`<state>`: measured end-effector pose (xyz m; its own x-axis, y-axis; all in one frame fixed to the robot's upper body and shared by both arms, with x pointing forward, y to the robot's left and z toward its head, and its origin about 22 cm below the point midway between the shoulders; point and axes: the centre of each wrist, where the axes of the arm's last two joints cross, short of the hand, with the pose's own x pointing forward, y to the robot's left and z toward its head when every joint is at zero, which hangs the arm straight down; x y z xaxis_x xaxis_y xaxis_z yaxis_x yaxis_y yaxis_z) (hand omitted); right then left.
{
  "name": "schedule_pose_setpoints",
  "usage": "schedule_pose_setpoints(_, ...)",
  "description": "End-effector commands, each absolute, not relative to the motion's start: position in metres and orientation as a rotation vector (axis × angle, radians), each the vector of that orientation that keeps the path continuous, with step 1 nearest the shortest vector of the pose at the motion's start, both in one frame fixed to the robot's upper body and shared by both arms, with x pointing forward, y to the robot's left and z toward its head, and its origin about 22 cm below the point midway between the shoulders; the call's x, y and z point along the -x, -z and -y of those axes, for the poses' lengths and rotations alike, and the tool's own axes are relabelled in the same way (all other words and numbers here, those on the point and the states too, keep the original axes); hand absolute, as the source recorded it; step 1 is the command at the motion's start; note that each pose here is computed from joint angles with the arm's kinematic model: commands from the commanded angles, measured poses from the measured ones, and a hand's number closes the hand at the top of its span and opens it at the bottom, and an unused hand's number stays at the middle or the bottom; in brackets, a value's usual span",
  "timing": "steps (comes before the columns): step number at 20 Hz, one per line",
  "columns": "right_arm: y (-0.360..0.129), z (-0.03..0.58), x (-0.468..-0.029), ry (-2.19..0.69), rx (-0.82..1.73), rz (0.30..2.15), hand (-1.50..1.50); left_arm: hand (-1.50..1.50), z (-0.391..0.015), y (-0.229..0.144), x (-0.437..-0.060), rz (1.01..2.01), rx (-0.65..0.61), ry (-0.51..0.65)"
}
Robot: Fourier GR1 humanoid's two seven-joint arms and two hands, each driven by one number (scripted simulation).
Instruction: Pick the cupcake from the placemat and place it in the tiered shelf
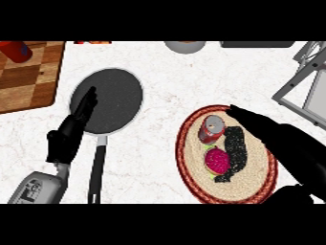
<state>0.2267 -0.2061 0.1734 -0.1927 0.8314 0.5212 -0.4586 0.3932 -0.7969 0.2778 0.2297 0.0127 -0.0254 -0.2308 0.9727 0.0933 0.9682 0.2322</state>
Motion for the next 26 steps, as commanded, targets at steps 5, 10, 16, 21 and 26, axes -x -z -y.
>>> schedule_pose_setpoints(5,-0.167,0.184,-0.217,-1.189,0.439,1.318,-1.50,0.00,-0.222,-0.009,-0.283,1.574,-0.106,0.268)
schedule_pose_setpoints(10,-0.177,0.172,-0.203,-1.182,0.430,1.298,-1.50,0.00,-0.220,0.001,-0.269,1.577,-0.110,0.247)
schedule_pose_setpoints(16,-0.137,0.183,-0.224,-1.194,0.440,1.254,-1.50,0.00,-0.234,-0.024,-0.283,1.565,-0.112,0.259)
schedule_pose_setpoints(21,-0.135,0.171,-0.205,-1.187,0.453,1.244,-1.50,0.00,-0.220,-0.012,-0.288,1.583,-0.103,0.263)
schedule_pose_setpoints(26,-0.112,0.164,-0.224,-1.226,0.461,1.219,-1.50,0.00,-0.220,-0.033,-0.280,1.576,-0.120,0.263)
